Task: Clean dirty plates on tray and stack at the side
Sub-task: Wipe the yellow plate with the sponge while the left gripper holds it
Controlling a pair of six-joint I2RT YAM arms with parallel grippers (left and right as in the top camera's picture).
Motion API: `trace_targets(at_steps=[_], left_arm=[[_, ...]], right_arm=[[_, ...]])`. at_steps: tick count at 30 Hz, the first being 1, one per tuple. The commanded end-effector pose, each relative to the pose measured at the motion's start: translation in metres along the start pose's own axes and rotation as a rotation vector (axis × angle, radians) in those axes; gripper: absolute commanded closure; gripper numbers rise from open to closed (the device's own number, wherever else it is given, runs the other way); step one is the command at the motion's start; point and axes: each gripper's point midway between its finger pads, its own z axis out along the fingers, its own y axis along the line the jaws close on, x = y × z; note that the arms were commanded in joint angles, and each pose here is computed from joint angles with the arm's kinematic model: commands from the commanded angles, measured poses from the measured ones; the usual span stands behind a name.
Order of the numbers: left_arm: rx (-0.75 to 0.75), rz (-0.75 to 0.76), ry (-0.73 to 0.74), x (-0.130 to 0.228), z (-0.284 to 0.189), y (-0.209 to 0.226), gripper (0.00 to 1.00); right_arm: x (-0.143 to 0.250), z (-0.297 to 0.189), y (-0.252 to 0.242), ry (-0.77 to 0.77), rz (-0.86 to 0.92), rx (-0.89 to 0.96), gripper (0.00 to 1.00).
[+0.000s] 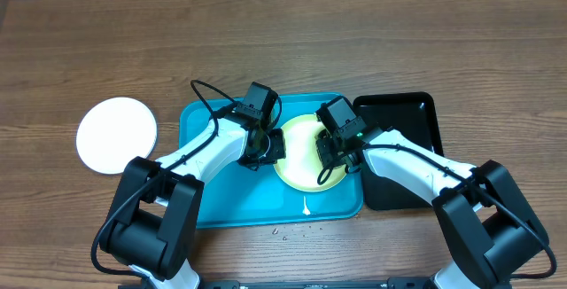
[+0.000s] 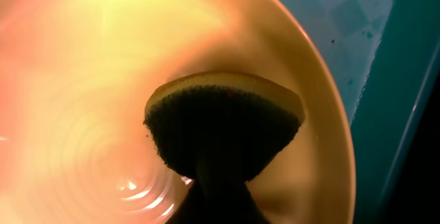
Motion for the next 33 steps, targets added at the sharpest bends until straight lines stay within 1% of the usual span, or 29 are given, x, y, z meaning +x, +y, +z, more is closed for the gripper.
trace_targets(at_steps=[1, 7, 11, 15, 19, 22, 27, 30, 33], left_arm=[[-0.110, -0.034, 0.067, 0.021, 0.021, 0.028, 0.96], [-0.111, -0.034, 0.067, 0.021, 0.021, 0.028, 0.96], [-0.110, -0.034, 0.068, 0.021, 0.021, 0.028, 0.96], [-0.111, -0.034, 0.068, 0.021, 0.021, 0.028, 0.96], [-0.111, -0.034, 0.068, 0.021, 0.021, 0.028, 0.96], [-0.113, -0.034, 0.072, 0.022, 0.021, 0.028, 0.96], [-0.128, -0.034, 0.069, 0.022, 0.021, 0.031, 0.96], [-0.128, -0.044, 0.067, 0.021, 0.021, 0.031, 0.96], [-0.129, -0.069, 0.065, 0.021, 0.021, 0.031, 0.96]], right_arm=[[0.025, 0.010, 0.012, 0.099, 0.122, -0.072, 0.96], [0.023, 0.011, 0.017, 0.089, 0.176, -0.092, 0.96], [0.019, 0.010, 0.029, 0.085, 0.184, -0.159, 0.96], [0.015, 0.009, 0.033, 0.073, 0.208, -0.180, 0.96], [-0.004, 0.000, 0.057, 0.031, 0.184, -0.322, 0.96], [-0.028, -0.019, 0.057, -0.006, 0.205, -0.367, 0.96], [-0.064, -0.067, 0.041, -0.079, 0.227, -0.368, 0.96], [-0.064, -0.081, 0.034, -0.094, 0.190, -0.356, 0.96], [-0.050, -0.073, 0.016, -0.051, 0.204, -0.256, 0.96]])
